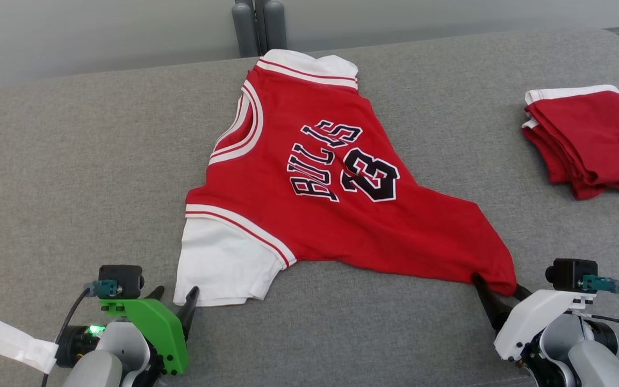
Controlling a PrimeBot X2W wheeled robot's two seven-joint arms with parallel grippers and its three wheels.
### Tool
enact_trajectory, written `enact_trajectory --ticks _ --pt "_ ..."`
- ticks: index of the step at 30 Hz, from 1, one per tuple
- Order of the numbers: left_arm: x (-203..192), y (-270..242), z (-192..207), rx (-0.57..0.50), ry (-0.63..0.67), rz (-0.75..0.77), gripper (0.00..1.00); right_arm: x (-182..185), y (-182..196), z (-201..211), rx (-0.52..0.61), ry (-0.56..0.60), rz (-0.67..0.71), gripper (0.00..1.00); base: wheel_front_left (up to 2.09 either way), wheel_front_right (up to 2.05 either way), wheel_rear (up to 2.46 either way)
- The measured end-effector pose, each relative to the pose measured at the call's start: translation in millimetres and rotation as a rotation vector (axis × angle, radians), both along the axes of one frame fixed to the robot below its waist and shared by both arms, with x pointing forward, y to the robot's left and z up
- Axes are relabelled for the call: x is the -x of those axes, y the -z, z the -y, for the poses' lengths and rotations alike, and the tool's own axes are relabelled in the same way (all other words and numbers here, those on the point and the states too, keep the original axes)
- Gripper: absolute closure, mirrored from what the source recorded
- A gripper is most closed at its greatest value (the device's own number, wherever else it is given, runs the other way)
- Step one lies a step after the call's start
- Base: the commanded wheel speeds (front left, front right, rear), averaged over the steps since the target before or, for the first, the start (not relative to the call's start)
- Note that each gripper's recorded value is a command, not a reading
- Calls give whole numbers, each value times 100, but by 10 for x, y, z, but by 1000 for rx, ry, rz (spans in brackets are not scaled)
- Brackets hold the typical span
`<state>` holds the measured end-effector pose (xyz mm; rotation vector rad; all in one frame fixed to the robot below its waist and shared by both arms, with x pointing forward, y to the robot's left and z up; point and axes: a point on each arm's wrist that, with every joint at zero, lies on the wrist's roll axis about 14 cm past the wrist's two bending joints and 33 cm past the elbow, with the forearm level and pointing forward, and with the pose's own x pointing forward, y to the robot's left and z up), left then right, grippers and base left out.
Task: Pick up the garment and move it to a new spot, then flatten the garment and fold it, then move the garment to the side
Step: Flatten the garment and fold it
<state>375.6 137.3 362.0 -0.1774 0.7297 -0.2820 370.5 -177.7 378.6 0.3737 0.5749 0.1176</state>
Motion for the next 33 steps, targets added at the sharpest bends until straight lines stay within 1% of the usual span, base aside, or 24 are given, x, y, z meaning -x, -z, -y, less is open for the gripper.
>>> enact_trajectory --ticks 1,2,3,4,5,6,7,8,12,19,25,28,31,33 --pt "-1 -1 8 2 1 2 0 -4 -6 -6 0 -1 5 0 0 0 0" --pt "0 -1 19 5 3 3 1 -6 -9 -9 0 -3 8 27 0 0 0" --pt "7 6 25 8 4 -1 20 -6 -13 -8 1 -3 11 43 0 0 0" --pt "6 8 30 8 5 -1 53 -5 -16 -6 -1 -2 13 56 0 0 0" --pt "7 13 32 8 7 0 60 -2 -21 -9 -2 -3 16 62 0 0 0" --pt "13 17 48 13 10 -4 83 4 -23 -12 -2 -4 17 75 0 0 0" --pt "19 17 71 18 14 -6 100 6 -31 -15 -3 -5 20 89 0 0 0" --pt "34 24 98 27 19 -12 100 10 -37 -22 -5 -7 22 100 0 0 0" --pt "77 39 119 30 31 -19 100 26 -70 -9 -3 -7 34 100 0 0 0" --pt "43 -104 69 30 27 52 100 5 -242 -31 -25 -4 105 100 0 0 0" --pt "-53 -364 5 70 -4 161 100 -63 -500 -73 -66 -11 190 100 0 0 0" --pt "-95 -458 -36 72 -8 205 100 -101 -598 -100 -86 -20 221 100 0 0 0" --pt "-232 -648 -41 84 -5 282 100 -197 -726 -132 -104 -35 258 100 0 0 0" --pt "-402 -821 -47 60 17 348 100 -339 -861 -163 -99 -64 294 100 0 0 0"
